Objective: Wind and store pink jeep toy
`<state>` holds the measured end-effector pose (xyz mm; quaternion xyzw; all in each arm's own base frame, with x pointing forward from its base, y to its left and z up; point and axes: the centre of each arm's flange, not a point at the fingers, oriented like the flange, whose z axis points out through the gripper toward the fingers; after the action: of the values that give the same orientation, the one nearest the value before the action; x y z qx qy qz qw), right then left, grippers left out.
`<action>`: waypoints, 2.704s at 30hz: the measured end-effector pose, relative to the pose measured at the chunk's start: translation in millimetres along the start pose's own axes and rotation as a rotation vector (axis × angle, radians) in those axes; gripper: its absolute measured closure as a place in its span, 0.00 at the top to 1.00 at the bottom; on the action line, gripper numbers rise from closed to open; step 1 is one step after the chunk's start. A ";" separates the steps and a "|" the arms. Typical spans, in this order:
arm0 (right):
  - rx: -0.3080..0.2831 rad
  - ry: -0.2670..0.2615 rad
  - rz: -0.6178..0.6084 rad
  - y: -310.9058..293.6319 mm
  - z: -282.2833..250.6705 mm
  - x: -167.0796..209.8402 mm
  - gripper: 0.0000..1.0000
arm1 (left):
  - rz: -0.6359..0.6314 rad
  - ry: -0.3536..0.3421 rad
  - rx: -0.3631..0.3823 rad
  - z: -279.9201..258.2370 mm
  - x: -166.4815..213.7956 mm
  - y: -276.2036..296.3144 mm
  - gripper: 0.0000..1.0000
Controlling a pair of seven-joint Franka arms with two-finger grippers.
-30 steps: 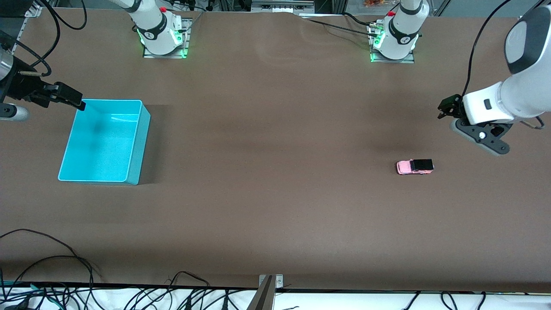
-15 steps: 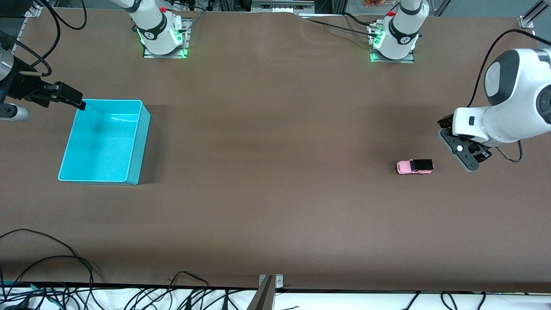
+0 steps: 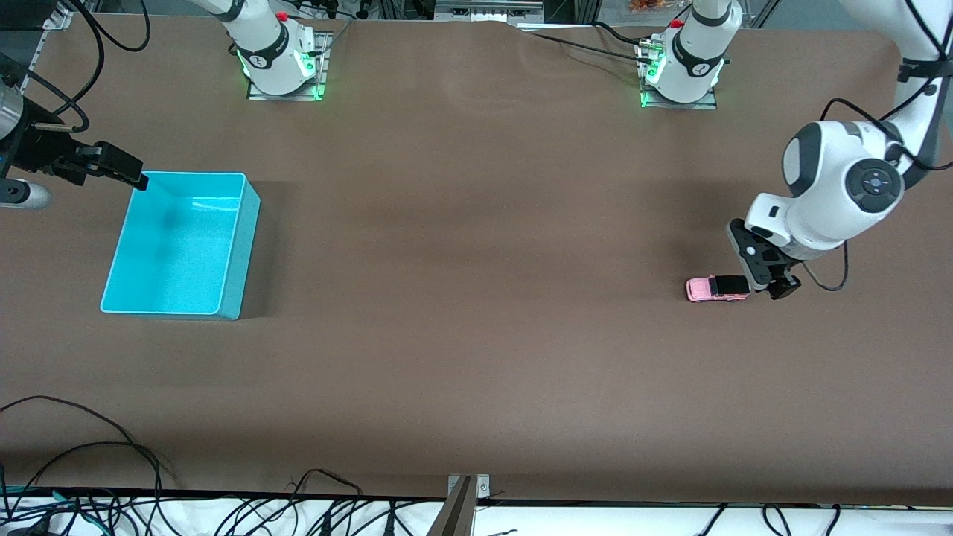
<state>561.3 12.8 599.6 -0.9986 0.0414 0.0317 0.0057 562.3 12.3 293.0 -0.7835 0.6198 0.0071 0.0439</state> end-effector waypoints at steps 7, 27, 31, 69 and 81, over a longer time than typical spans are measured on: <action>0.000 0.000 0.000 0.1 0.1 0.0 1.00 | 0.136 0.004 0.069 31.9 -8.8 2.8 1.00; 0.000 0.000 0.001 0.5 0.1 0.0 1.00 | 0.170 0.019 0.051 84.1 -10.6 1.7 1.00; 0.000 0.000 0.001 0.6 0.1 0.1 1.00 | 0.175 0.021 0.044 87.4 -7.5 3.2 1.00; 0.000 -0.001 0.004 2.1 0.2 0.2 1.00 | 0.235 0.047 0.013 104.1 4.1 9.0 0.51; 0.000 -0.001 0.004 2.1 0.2 0.2 1.00 | 0.251 0.046 0.013 104.9 0.0 7.0 0.51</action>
<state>561.3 10.6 599.4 -0.9985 0.0434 0.0321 0.0057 560.0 18.9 188.1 -0.6994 0.7139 -0.0095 0.0332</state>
